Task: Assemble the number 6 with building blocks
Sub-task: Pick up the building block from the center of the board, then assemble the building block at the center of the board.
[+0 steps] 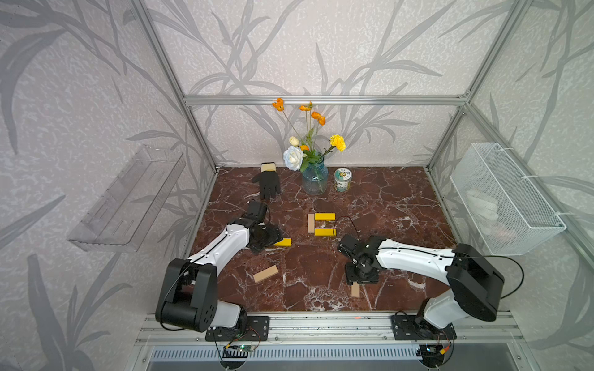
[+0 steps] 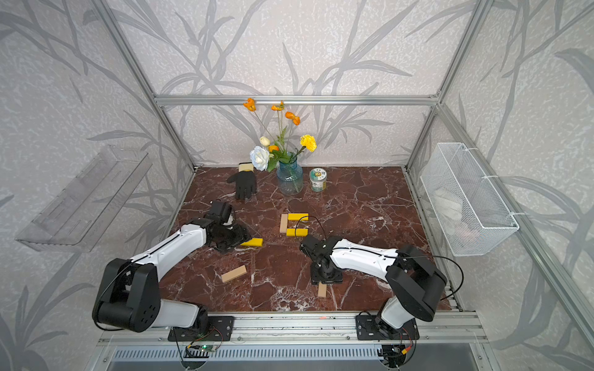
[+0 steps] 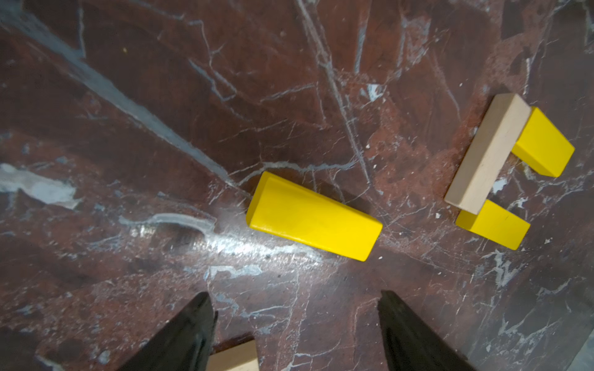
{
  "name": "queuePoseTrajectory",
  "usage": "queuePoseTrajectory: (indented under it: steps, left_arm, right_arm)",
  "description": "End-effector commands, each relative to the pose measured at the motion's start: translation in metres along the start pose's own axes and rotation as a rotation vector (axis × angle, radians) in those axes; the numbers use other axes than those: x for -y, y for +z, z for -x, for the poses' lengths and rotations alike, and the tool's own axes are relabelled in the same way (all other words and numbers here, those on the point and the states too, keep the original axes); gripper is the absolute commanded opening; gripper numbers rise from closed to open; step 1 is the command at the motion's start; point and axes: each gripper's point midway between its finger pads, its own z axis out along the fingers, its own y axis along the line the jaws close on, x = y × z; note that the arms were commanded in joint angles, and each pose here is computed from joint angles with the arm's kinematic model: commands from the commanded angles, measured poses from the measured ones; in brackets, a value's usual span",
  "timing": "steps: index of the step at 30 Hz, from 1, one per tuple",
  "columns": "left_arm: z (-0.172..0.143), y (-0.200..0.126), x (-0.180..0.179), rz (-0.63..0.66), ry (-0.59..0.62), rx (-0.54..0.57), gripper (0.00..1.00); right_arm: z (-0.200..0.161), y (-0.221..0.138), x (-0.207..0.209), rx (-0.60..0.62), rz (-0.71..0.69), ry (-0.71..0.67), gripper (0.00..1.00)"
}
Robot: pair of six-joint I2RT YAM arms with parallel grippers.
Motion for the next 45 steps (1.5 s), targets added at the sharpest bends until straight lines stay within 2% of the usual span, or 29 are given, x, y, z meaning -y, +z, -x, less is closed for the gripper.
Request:
queuePoseTrajectory:
  steps: [1, 5, 8, 10, 17, 21, 35, 45]
  left_arm:
    - [-0.007, 0.000, -0.001, -0.019, -0.007, -0.003, 0.82]
    - [-0.011, 0.002, -0.004, -0.022, -0.003, -0.008, 0.82]
    - [-0.014, 0.005, -0.008, -0.014, 0.003, -0.017, 0.82]
    - [-0.015, 0.007, -0.009, -0.012, 0.007, -0.022, 0.82]
    - [-0.012, 0.010, -0.008, -0.021, 0.011, -0.021, 0.83]
    - [-0.010, 0.008, -0.007, -0.020, 0.014, -0.014, 0.82]
    - [-0.013, 0.008, -0.013, -0.008, 0.008, -0.017, 0.83]
    - [-0.011, 0.008, -0.017, 0.005, 0.008, -0.015, 0.82]
  right_arm:
    - [-0.002, 0.002, -0.004, -0.018, -0.030, 0.040, 0.57]
    - [-0.005, 0.005, -0.004, -0.034, -0.048, 0.066, 0.49]
    - [-0.001, 0.003, -0.009, -0.024, -0.039, 0.066, 0.29]
    - [0.005, -0.002, -0.016, -0.006, -0.028, 0.048, 0.24]
    - [0.049, -0.019, -0.050, 0.040, -0.067, -0.071, 0.22]
    - [0.067, -0.017, -0.068, 0.042, -0.058, -0.100, 0.21]
    - [0.122, -0.014, -0.067, 0.034, -0.004, -0.043, 0.17]
    - [0.132, -0.003, -0.078, 0.024, 0.011, -0.028, 0.15]
